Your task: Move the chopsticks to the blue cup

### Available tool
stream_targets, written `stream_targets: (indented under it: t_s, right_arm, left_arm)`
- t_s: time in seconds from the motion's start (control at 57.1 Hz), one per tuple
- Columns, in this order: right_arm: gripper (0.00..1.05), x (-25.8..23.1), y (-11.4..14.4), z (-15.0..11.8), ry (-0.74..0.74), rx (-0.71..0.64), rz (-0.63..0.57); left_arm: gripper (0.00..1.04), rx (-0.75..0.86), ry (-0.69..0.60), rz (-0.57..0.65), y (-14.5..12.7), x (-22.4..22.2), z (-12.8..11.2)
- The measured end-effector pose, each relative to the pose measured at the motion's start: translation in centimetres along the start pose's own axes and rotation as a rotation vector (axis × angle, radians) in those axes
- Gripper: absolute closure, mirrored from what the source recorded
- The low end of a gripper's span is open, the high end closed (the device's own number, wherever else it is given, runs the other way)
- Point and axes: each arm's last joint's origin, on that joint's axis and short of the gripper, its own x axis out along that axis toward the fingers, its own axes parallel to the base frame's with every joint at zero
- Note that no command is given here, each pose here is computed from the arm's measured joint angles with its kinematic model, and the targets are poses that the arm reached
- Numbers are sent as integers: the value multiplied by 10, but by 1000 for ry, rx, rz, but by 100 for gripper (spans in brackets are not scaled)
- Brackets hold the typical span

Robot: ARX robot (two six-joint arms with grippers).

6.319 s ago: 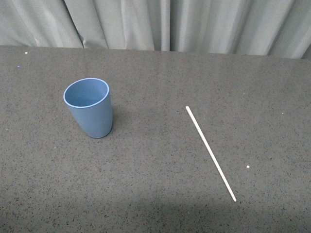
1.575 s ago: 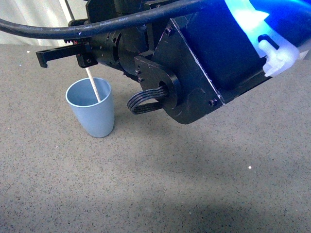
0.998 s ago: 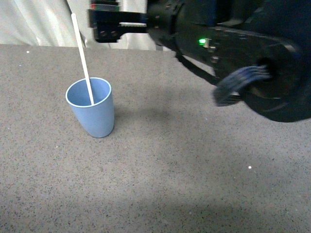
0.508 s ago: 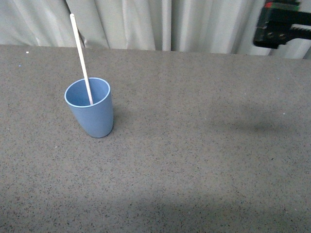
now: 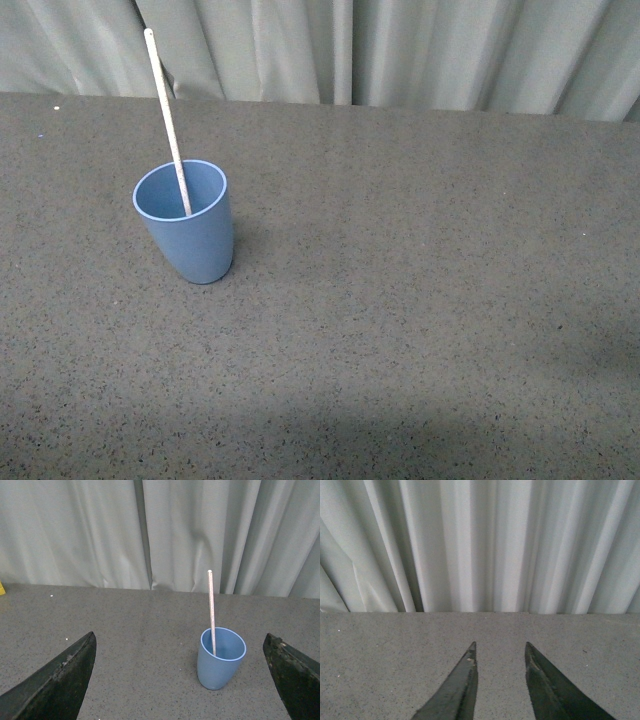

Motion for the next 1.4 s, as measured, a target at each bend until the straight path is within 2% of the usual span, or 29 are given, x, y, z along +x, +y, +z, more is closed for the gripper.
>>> stream_targets:
  t_s: [0.088, 0.14, 0.368, 0.455, 1.4]
  right_arm:
    - [92, -6, -4, -1, -4, -1, 0]
    - [104, -13, -8, -4, -2, -6, 0]
    - [104, -30, -19, -17, 5, -4, 22]
    - [104, -36, -26, -15, -4, -2, -9]
    - [104, -66, -26, -11, -25, -2, -5]
  left_arm:
    - [7, 0, 0, 0, 0, 0, 0]
    - [7, 0, 0, 0, 0, 0, 0]
    - [7, 0, 0, 0, 0, 0, 0]
    - [7, 0, 0, 1, 0, 0, 0]
    - [7, 0, 0, 0, 0, 0, 0]
